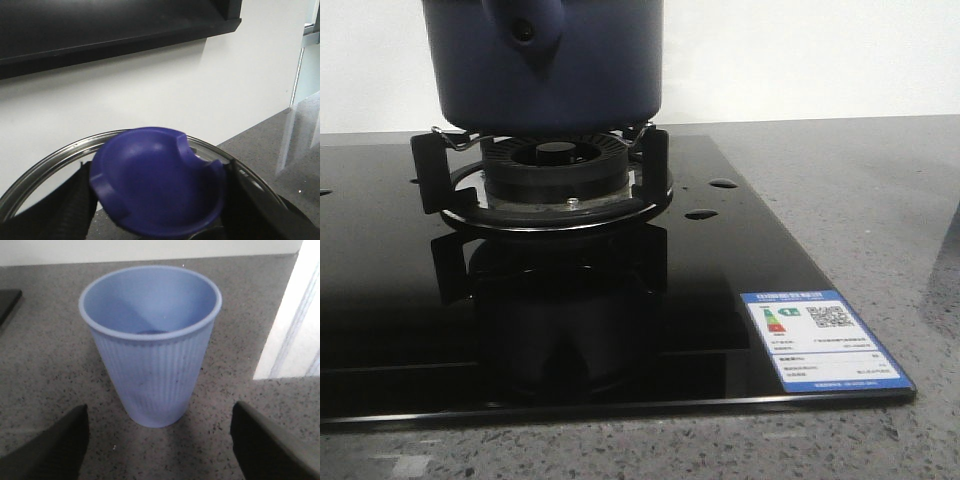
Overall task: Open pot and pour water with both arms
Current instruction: 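Grasp the light blue cup with the right gripper and lift it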
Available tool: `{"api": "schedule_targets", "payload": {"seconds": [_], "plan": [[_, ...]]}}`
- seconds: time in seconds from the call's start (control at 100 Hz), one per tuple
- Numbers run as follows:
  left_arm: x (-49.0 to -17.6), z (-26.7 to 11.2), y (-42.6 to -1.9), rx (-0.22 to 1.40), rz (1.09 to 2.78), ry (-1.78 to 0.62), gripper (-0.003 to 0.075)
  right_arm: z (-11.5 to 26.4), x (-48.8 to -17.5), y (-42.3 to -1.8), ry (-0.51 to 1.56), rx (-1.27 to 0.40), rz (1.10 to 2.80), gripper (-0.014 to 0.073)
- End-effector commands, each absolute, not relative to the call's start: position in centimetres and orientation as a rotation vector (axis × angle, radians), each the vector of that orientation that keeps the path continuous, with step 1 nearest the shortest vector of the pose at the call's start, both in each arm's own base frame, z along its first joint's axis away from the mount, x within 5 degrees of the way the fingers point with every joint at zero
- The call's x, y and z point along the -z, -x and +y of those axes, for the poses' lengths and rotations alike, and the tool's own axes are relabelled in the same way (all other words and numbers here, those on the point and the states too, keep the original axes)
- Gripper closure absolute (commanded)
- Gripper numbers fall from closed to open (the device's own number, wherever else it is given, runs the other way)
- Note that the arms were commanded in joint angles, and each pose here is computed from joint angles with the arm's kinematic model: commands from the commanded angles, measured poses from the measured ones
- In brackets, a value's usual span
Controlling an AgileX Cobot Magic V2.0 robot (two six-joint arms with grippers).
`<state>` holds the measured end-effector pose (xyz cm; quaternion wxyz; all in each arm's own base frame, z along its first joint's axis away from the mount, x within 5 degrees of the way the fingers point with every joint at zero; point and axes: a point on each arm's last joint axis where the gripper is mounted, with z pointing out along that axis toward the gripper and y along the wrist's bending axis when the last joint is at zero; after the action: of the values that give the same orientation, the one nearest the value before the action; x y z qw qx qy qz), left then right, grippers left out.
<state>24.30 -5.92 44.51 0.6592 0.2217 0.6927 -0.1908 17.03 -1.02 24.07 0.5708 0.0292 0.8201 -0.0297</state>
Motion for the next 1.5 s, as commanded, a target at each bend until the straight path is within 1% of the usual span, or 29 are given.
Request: {"api": "schedule_targets", "payload": {"seconds": [0.0,0.14,0.23,0.61,0.79,1.06,1.49], "plan": [[-46.9,-5.7,-23.1,0.449,1.478,-0.442,0.0332,-1.3,-25.5,-18.0,-0.077,0.1,1.844,0.0055],[-46.9,-5.7,-23.1,0.449,1.478,-0.442,0.0332,-1.3,-25.6,-18.6,-0.103,0.082,1.853,0.0013],[-46.9,-5.7,-23.1,0.449,1.478,-0.442,0.0332,-1.3,-25.8,-18.9,-0.104,0.084,1.849,0.0001],[-47.0,-5.7,-23.1,0.462,1.474,-0.432,0.0332,-1.4,-26.2,-20.3,-0.106,0.088,1.852,0.0002],[-47.0,-5.7,-23.2,0.462,1.476,-0.432,0.0332,-1.4,-26.3,-20.9,-0.109,0.107,1.814,0.0003],[-47.0,-5.7,-23.2,0.462,1.476,-0.432,0.0332,-0.9,-25.4,-22.1,-0.091,0.121,1.802,0.0004],[-47.0,-5.7,-23.2,0.462,1.476,-0.432,0.0332,-1.4,-24.2,-23.7,-0.097,0.187,1.77,0.0004]]}}
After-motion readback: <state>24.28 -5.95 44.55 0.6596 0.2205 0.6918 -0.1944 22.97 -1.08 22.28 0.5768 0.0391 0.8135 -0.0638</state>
